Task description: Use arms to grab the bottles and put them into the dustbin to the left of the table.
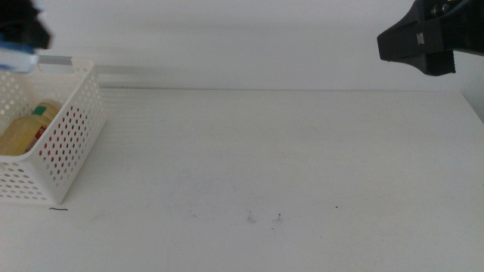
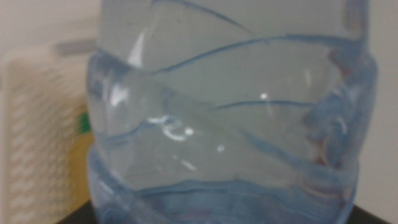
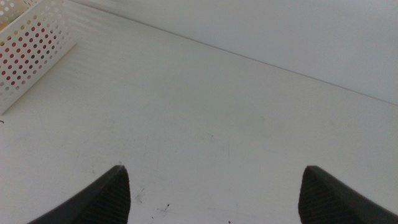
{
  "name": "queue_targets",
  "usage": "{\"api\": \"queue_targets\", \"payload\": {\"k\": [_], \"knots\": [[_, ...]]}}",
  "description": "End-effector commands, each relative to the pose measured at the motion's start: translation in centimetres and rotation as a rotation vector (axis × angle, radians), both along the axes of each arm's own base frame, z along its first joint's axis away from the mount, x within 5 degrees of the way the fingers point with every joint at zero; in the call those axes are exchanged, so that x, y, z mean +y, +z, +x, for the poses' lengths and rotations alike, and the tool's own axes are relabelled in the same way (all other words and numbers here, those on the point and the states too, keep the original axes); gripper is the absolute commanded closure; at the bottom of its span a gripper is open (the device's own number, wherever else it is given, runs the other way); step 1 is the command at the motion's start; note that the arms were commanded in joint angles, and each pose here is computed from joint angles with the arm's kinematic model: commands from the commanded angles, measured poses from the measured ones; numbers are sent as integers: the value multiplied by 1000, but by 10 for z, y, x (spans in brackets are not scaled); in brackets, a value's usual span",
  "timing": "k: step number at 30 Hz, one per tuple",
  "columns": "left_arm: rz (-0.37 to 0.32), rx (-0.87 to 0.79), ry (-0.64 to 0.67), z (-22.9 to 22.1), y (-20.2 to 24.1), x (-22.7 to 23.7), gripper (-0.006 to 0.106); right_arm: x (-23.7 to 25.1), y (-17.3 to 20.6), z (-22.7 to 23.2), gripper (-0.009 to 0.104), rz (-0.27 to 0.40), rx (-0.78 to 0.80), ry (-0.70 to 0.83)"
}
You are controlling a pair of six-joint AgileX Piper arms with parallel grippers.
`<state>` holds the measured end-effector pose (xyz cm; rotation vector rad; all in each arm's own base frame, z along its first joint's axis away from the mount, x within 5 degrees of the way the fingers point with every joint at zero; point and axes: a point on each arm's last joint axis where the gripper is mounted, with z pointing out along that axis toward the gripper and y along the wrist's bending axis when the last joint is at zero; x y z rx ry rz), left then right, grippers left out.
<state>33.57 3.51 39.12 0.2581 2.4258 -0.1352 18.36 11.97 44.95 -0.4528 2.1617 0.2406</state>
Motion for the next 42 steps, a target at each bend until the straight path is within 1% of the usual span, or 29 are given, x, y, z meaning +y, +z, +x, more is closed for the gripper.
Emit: {"api": "queue_targets", "payload": {"k": [1,4,9,12,14,15,17,18,20,22,23,24,26,29,32,35,36,38,40,42], "knots": [[12,17,43,8,-3,27,102,-1,3,0,9,2,-18,-1],[36,86,53,24,-26,49,102,-1,3,0,9,0,-19,-1],[83,219,43,48,-75,67,102,-1,3,0,9,2,-18,-1],[104,236,44,64,-101,74,102,-1,3,0,9,2,-18,-1],[110,254,26,70,-114,76,98,-1,3,0,9,2,-18,-1],[109,261,25,72,-121,77,94,-1,3,0,9,2,-18,-1],[116,283,13,76,-131,78,83,-1,3,0,9,2,-18,-1],[118,289,4,77,-134,79,74,-1,3,0,9,2,-18,-1],[117,298,-3,79,-141,79,54,-1,3,0,9,2,-18,-1],[122,300,-12,83,-150,81,29,-1,3,0,9,2,-18,-1],[126,302,-14,84,-153,81,19,-1,3,0,9,2,-18,-1],[129,299,-13,85,-154,82,6,-1,3,0,9,2,-18,-1],[115,302,-13,85,-154,81,7,-1,3,0,9,2,-18,-1],[110,301,8,80,-141,76,7,-1,3,0,9,2,-18,-1],[95,296,37,69,-116,67,7,-1,3,0,9,2,-18,-1],[100,263,3,55,-86,44,7,-1,3,0,9,2,-18,-1],[95,231,-17,48,-74,32,7,-1,3,0,9,2,-18,-1],[61,132,-62,34,-51,6,7,-1,3,0,9,2,-18,-1],[44,11,-137,10,-28,-28,7,-1,3,0,9,2,-18,-1],[27,-116,-182,-19,-8,-58,7,-1,3,0,9,2,-18,-1]]}}
